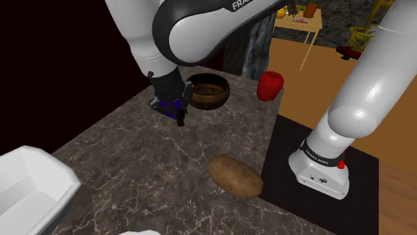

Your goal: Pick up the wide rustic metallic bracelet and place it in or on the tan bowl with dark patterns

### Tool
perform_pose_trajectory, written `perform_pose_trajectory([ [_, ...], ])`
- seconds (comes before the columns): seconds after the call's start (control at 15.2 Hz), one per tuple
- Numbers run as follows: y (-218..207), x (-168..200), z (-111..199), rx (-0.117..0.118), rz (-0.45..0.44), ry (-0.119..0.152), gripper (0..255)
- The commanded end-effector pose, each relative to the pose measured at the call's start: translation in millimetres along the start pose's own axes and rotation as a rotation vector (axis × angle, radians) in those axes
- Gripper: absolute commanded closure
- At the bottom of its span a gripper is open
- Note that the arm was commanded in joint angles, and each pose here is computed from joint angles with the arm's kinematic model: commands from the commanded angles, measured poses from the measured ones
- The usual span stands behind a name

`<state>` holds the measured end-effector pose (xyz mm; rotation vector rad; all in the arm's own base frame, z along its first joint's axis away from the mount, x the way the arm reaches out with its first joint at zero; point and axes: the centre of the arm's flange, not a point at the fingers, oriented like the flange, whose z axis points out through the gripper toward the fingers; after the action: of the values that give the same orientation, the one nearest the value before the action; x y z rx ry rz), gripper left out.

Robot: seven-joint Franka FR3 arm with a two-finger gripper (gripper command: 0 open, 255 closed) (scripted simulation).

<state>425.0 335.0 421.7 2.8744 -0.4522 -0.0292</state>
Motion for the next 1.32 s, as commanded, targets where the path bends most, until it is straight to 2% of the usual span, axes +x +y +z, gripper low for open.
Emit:
perform_pose_trajectory([
  [0.0, 2.3, 0.4, -10.5, 0.000, 0.000, 0.000, 255],
  [0.86, 18.1, 1.5, -77.3, 0.000, 0.000, 0.000, 255],
  [0.92, 18.4, 1.5, -78.3, 0.000, 0.000, 0.000, 255],
  [1.25, 72.6, 36.4, -64.4, 0.000, 0.000, 0.000, 255],
])
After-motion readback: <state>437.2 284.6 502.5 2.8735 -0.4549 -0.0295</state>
